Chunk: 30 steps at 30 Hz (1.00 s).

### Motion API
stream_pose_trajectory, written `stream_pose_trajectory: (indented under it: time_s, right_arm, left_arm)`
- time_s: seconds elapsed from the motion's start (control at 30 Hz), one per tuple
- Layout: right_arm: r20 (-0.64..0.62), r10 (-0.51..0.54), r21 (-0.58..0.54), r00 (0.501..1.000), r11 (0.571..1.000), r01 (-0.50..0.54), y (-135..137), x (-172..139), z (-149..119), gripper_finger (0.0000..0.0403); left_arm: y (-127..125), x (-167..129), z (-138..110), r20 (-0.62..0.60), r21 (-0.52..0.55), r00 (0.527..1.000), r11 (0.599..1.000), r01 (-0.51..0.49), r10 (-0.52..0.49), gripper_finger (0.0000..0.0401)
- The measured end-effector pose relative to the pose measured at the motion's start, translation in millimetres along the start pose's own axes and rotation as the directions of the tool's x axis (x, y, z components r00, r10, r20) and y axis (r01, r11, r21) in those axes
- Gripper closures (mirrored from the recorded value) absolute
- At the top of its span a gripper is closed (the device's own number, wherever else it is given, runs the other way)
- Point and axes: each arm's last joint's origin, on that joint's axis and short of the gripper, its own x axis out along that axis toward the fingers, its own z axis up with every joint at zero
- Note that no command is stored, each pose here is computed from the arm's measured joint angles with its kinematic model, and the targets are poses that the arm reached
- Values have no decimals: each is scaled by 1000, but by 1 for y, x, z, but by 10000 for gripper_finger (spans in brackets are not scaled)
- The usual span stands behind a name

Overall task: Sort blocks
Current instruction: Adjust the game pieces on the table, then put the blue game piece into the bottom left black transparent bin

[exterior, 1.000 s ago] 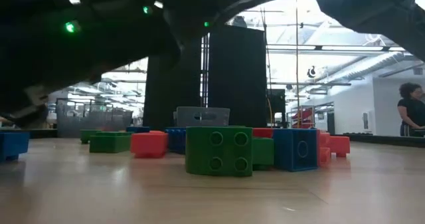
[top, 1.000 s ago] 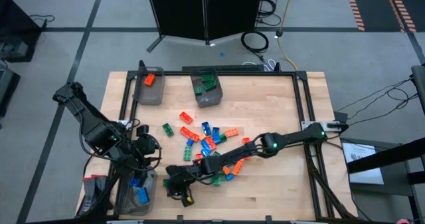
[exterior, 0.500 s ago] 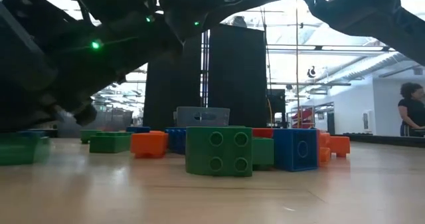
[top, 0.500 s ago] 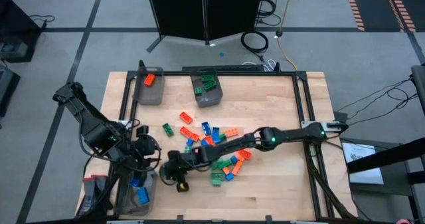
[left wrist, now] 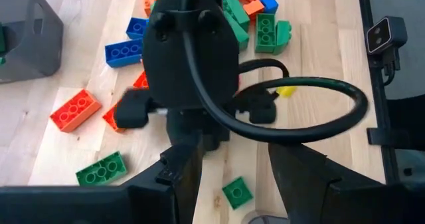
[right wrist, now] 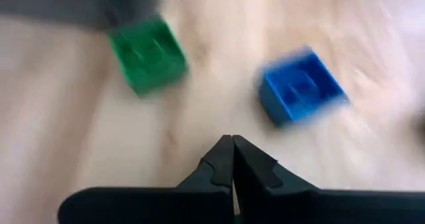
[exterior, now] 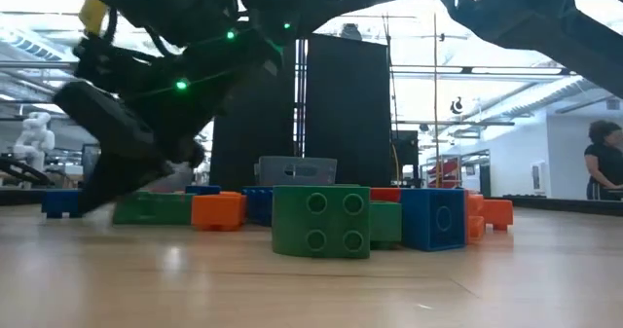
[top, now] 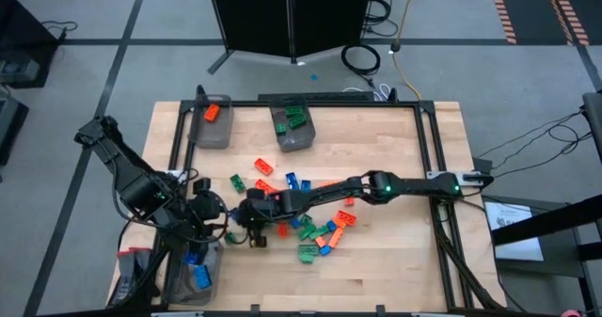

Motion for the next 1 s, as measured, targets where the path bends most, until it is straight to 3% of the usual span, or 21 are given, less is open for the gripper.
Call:
stream_pose_trajectory:
  time_s: [0.17,0.37,0.47,0.57,0.73,0.87,1.0]
  right_arm:
    - [10,-13,-49,1000,999,14,0,-24,14,403]
    - [65,13,-200,998,980,1,7,-41,27,389]
    - [45,42,-240,998,970,-30,3,-37,23,351]
    - [44,37,-236,998,971,-25,-4,-35,22,294]
    - [-125,35,-197,991,979,-59,-8,-43,9,212]
    - [-213,73,-176,974,978,-112,-4,-90,19,183]
    - [-290,116,-133,950,978,-161,3,-149,28,181]
  left_arm:
    - [2,0,-2,-5,14,999,999,-33,33,228]
    - [7,0,-6,-25,45,995,994,-96,97,228]
    - [10,-1,-8,-36,50,991,990,-130,132,228]
    - [18,-3,-12,-42,43,972,972,-231,232,228]
    - [39,-7,-19,-96,-43,897,899,-437,431,228]
    - [50,-7,-18,-124,-147,863,851,-505,490,228]
    - [56,-1,-9,-125,-115,865,859,-499,485,226]
